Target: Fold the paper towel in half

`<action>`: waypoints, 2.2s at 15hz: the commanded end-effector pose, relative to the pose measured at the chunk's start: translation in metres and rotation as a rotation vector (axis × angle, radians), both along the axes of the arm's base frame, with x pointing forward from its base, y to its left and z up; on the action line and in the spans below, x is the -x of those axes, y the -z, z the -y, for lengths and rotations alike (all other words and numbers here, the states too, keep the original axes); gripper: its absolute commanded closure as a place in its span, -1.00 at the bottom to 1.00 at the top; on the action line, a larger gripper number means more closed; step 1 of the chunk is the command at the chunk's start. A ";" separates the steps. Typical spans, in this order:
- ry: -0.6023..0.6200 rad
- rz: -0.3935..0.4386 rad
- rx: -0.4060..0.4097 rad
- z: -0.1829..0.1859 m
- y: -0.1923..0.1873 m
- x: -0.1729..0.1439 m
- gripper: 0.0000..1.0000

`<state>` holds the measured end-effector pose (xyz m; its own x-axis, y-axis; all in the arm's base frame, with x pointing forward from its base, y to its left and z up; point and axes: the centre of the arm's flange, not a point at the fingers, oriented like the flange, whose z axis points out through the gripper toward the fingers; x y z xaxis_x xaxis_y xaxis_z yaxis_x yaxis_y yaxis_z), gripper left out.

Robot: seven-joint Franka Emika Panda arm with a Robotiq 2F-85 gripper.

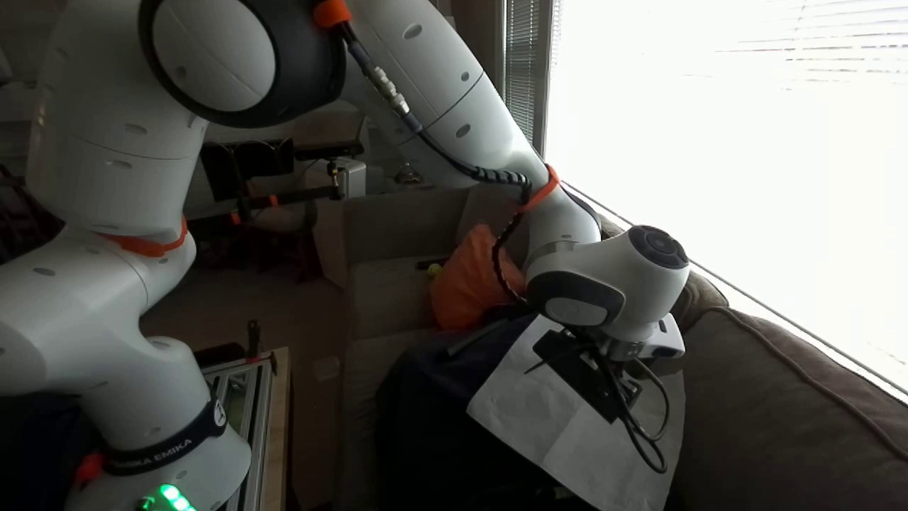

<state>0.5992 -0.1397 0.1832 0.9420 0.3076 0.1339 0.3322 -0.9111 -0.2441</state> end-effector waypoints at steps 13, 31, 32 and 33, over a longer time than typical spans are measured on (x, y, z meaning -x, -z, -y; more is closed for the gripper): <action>0.012 0.027 0.024 -0.013 0.039 -0.027 -0.50; -0.010 0.002 0.023 -0.011 0.054 -0.029 0.96; -0.009 0.003 0.020 -0.011 0.050 -0.029 1.00; -0.009 0.000 0.017 -0.011 0.048 -0.030 1.00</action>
